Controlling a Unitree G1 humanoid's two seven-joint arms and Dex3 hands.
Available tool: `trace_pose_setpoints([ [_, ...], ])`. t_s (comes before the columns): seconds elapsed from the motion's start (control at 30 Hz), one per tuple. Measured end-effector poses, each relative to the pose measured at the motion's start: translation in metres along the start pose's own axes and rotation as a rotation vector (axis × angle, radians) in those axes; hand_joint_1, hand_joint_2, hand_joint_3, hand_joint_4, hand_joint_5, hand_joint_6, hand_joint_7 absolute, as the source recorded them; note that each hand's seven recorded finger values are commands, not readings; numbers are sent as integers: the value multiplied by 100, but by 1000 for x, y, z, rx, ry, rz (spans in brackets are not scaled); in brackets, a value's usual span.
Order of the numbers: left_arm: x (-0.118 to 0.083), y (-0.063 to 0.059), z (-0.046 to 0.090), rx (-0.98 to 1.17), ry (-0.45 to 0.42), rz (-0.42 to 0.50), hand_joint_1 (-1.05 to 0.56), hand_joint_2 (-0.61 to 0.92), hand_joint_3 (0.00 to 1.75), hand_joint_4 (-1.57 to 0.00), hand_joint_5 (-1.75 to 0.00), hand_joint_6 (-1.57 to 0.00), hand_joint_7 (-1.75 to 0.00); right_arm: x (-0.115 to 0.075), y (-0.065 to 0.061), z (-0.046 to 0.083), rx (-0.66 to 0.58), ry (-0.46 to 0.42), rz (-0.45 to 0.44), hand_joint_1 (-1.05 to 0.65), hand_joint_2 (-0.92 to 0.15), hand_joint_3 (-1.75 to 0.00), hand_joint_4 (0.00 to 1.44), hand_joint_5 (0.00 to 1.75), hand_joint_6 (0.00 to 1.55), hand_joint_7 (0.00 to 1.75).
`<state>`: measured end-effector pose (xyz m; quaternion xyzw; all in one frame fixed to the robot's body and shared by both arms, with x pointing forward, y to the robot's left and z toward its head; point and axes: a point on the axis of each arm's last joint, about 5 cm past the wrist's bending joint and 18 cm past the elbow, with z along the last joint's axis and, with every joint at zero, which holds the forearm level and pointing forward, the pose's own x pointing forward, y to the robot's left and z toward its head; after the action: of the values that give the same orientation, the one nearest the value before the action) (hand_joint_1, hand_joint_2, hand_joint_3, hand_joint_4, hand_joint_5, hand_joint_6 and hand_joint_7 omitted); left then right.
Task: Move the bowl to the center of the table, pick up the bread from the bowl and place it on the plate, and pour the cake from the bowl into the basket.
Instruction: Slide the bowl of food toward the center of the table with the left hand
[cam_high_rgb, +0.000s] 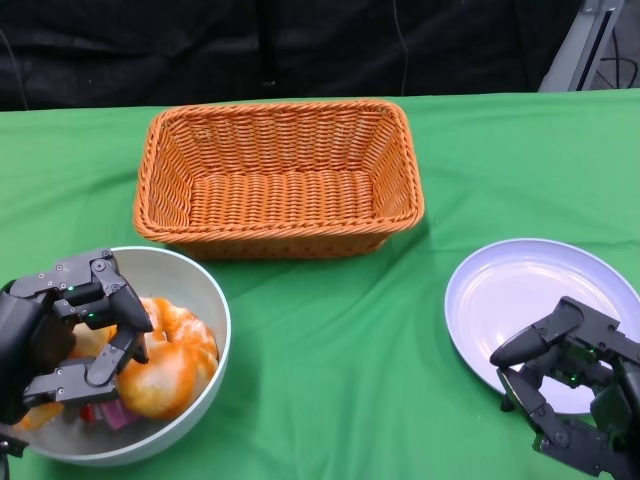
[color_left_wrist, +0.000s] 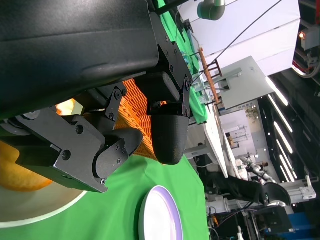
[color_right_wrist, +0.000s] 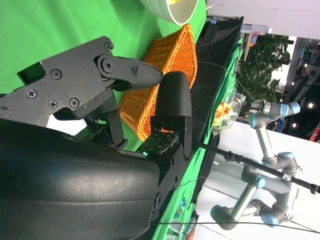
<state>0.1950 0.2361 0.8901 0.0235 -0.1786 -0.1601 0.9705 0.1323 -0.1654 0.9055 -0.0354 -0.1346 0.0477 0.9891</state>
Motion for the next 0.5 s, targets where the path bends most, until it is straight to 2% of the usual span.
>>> trace_pose_setpoints([
  [0.5,0,0,0,2,1,-1,2,58,103,-78,-159,-81,-128,0,0,-3,10,14,4,-26,-72,-63,80,148,71,117],
])
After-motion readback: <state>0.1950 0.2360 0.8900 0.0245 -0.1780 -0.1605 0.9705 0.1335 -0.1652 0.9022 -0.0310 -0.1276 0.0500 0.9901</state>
